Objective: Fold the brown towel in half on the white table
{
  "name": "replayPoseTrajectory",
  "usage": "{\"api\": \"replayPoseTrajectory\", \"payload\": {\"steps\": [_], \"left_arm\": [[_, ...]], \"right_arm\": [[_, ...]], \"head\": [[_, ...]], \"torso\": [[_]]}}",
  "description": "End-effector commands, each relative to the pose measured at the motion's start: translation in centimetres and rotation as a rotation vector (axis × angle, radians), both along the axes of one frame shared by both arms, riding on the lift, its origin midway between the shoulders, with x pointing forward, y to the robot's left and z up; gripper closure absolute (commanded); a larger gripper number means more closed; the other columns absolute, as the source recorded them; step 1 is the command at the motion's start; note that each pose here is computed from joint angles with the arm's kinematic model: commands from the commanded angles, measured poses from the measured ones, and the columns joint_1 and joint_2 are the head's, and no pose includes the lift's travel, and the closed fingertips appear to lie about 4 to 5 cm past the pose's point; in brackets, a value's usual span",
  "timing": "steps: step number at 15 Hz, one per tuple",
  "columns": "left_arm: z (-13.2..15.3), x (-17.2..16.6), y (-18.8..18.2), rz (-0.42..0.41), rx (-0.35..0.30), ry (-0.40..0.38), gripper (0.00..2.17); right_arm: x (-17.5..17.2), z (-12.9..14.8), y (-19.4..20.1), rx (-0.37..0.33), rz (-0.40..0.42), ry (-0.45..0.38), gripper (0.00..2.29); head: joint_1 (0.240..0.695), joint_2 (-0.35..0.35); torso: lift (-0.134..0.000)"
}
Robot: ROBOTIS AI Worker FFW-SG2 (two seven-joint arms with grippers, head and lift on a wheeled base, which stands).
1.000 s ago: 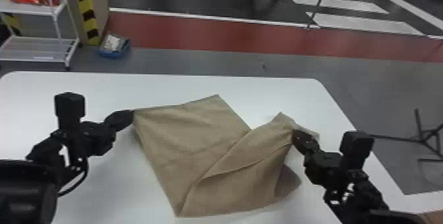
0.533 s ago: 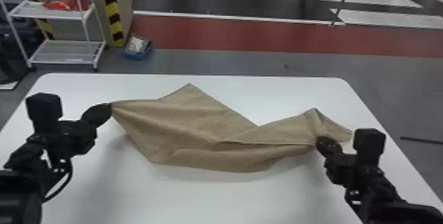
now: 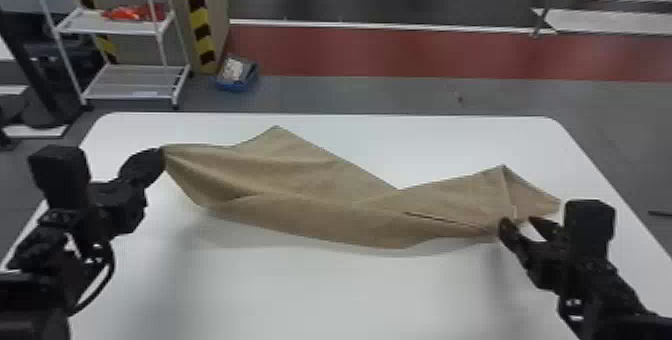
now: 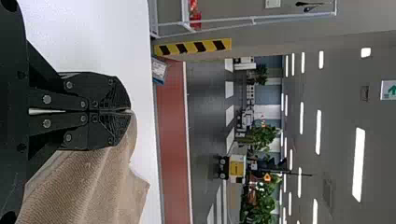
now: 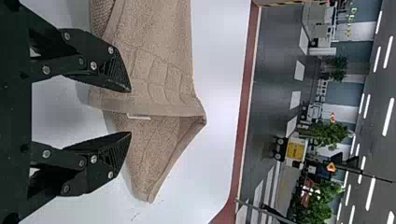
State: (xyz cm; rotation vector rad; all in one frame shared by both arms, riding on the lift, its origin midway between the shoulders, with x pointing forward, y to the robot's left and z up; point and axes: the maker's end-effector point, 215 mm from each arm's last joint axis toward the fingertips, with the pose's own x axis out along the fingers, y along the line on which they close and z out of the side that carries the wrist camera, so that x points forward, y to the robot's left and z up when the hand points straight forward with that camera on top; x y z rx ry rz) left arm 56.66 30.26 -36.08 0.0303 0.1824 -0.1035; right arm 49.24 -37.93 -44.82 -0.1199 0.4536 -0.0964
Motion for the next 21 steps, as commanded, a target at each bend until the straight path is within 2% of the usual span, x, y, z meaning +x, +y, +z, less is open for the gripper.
{"api": "replayPoseTrajectory", "payload": {"steps": [1, 4, 6, 13, 14, 16, 17, 19, 20, 21], "left_arm": [[0.2, -0.1, -0.1, -0.003, 0.0, -0.002, 2.03], [0.0, -0.2, -0.6, -0.012, 0.0, 0.001, 2.03], [-0.6, -0.5, -1.0, -0.018, 0.001, 0.012, 2.03], [-1.7, -1.3, -1.5, -0.027, 0.006, 0.034, 2.03], [-1.9, -1.4, -1.6, -0.029, 0.009, 0.037, 2.03], [-2.0, -1.4, -2.0, -0.035, 0.01, 0.039, 2.03], [-2.1, -1.4, -2.1, -0.036, 0.009, 0.039, 2.03], [-1.9, -1.2, -2.0, -0.036, 0.011, 0.038, 2.03], [-2.0, -1.2, -2.0, -0.035, 0.011, 0.041, 2.03], [-2.1, -1.2, -2.0, -0.034, 0.011, 0.045, 2.03]], "right_arm": [[-0.4, 0.0, -0.3, 0.021, 0.002, -0.013, 0.54], [-1.1, 0.0, 0.5, 0.038, 0.023, -0.039, 0.54], [-1.2, -0.8, 0.9, 0.061, 0.028, -0.028, 0.54], [-0.8, -1.9, 1.1, 0.054, 0.034, -0.004, 0.57], [-0.8, -2.2, 1.3, 0.059, 0.04, 0.004, 0.69], [-0.7, -2.2, 1.3, 0.059, 0.044, 0.005, 0.75], [-0.7, -2.2, 1.4, 0.062, 0.047, 0.006, 0.89], [-0.6, -1.9, 1.5, 0.072, 0.05, 0.0, 1.0], [-0.6, -1.8, 1.5, 0.076, 0.052, 0.002, 1.15], [-0.6, -1.7, 1.4, 0.075, 0.049, 0.002, 1.15]], "head": [[0.695, -0.078], [0.695, -0.083], [0.695, -0.082], [0.695, -0.082], [0.695, -0.082], [0.695, -0.084], [0.695, -0.086], [0.695, -0.088], [0.695, -0.088], [0.695, -0.087]], "torso": [[-0.123], [-0.123], [-0.123], [-0.123], [-0.123], [-0.123], [-0.123], [-0.123], [-0.123], [-0.123]]}}
